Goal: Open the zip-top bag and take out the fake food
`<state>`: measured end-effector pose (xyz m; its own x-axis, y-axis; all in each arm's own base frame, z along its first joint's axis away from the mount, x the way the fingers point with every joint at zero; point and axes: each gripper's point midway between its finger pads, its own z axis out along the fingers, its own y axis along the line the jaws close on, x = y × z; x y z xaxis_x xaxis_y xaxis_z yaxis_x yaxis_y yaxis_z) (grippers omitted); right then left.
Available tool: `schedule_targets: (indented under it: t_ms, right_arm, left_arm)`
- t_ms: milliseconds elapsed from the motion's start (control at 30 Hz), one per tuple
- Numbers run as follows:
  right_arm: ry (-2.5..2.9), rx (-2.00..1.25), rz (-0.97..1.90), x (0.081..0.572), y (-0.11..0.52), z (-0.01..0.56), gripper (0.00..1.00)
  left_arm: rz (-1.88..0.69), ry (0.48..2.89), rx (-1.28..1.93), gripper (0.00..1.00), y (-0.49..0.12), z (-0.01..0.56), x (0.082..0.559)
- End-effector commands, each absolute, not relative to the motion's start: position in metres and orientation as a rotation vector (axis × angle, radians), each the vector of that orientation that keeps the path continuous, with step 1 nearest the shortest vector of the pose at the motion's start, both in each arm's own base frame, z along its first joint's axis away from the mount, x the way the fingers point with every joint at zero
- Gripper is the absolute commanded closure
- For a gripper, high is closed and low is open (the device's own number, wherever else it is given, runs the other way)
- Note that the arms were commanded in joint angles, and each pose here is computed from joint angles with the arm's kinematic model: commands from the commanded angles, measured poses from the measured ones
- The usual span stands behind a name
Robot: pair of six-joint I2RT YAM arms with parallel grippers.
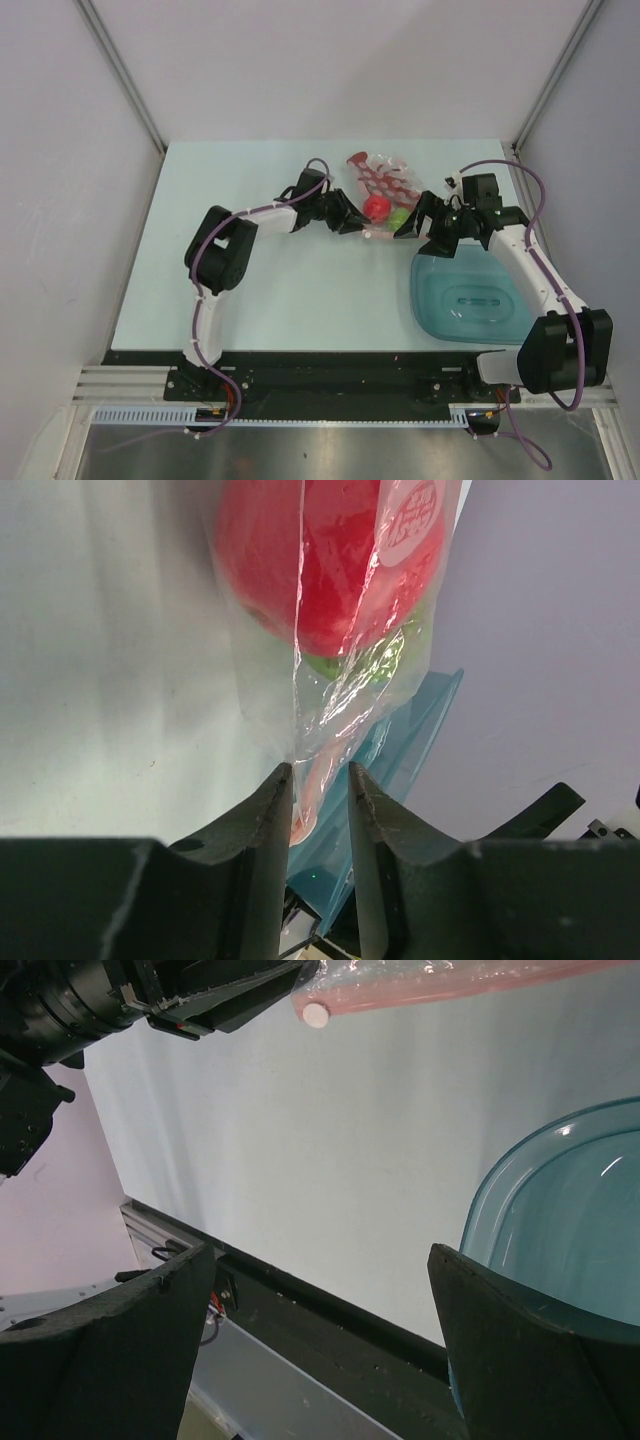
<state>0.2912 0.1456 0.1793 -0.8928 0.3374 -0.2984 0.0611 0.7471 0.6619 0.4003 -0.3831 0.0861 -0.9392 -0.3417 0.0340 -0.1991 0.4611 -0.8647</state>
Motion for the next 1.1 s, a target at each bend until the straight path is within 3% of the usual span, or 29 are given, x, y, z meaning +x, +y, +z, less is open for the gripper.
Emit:
schedule_targets:
  t_ms: [0,100,133,167,200,333,500,700,933,1067]
  right_arm:
    - [2.516,0.264,0.963,0.293,0.149,0.184,0.08]
    - [2.522,0.268,0.966,0.293,0.150,0.181,0.08]
    - [2.518,0.262,0.966,0.293,0.151,0.181,0.08]
    - [2.519,0.261,0.968,0.294,0.152,0.180,0.08]
    - [2.525,0.265,0.969,0.293,0.152,0.178,0.07]
    - [2.525,0.262,1.005,0.296,0.162,0.173,0.10]
    - [2.507,0.290,1.071,0.297,0.169,0.170,0.20]
    - [2.446,0.362,1.133,0.309,0.168,0.176,0.24]
    - [2.310,0.600,1.191,0.339,0.156,0.185,0.24]
    - [2.226,0.802,1.266,0.352,0.148,0.184,0.30]
  left_arm:
    - [-1.546,2.545,-0.446,0.66,-0.394,0.095,0.399]
    - [-1.546,2.558,-0.432,0.74,-0.399,0.092,0.397]
    - [-1.552,2.555,-0.429,0.80,-0.401,0.093,0.397]
    - [-1.552,2.550,-0.429,0.97,-0.400,0.094,0.398]
    - [-1.557,2.546,-0.434,1.00,-0.400,0.098,0.397]
    - [-1.665,2.443,-0.452,1.00,-0.402,0.129,0.396]
    - [-1.857,2.326,-0.620,1.00,-0.409,0.166,0.389]
    - [-2.019,2.176,-0.754,1.00,-0.418,0.212,0.391]
    - [-2.040,2.158,-0.908,1.00,-0.431,0.224,0.384]
    - [-2.016,2.164,-0.964,1.00,-0.437,0.225,0.379]
